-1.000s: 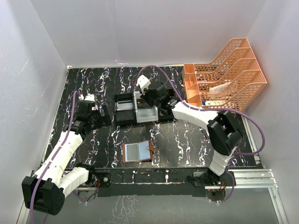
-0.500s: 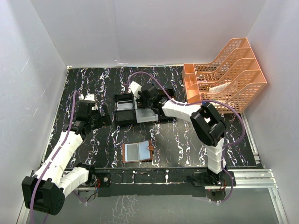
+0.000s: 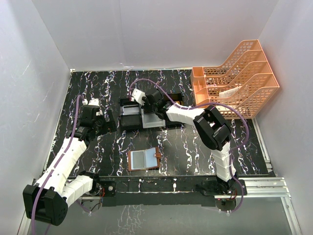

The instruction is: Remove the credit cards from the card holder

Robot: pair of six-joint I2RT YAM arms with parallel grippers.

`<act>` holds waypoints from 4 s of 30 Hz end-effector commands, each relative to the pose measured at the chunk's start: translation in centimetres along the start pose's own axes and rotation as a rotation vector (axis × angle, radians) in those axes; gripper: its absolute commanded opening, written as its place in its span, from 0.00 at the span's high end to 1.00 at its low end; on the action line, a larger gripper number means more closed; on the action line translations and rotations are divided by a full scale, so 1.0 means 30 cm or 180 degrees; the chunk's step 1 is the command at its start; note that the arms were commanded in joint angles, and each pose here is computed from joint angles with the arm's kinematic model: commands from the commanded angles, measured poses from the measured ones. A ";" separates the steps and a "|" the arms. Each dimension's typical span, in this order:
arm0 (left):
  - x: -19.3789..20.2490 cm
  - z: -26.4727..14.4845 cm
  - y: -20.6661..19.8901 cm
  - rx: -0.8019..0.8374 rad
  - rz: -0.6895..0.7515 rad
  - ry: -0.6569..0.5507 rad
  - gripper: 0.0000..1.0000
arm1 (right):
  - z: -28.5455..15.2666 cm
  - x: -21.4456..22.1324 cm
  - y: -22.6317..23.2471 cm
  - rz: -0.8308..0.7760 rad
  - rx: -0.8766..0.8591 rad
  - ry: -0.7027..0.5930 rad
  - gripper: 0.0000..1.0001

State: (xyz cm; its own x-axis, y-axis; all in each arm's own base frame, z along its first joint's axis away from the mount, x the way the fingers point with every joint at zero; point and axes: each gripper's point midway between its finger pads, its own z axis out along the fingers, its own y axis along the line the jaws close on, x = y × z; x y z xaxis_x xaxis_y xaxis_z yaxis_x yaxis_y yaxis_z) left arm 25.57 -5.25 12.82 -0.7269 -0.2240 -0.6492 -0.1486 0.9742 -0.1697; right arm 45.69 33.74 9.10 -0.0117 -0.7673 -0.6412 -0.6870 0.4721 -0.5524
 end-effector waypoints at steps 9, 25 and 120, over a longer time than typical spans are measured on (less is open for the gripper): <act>0.002 0.000 0.015 -0.0055 0.0016 -0.0017 0.01 | 0.020 -0.039 -0.072 -0.0253 0.0219 -0.0100 1.00; 0.009 0.009 0.004 0.0004 0.0049 0.0040 0.01 | 0.038 -0.040 -0.025 -0.0229 0.0053 -0.0042 0.84; -0.046 -0.077 0.046 -0.0147 -0.0167 -0.0379 0.01 | -0.534 -0.101 0.849 0.3409 -0.0073 0.1135 0.44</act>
State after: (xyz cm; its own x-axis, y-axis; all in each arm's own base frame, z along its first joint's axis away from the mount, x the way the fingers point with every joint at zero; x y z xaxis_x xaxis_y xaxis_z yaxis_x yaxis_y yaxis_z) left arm 25.09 -3.95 15.34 -0.6363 -0.2700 -0.7227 -0.2017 0.9624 -0.1820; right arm 15.73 40.56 4.51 -0.8238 -0.0591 -0.5638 -0.2248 0.9470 0.2293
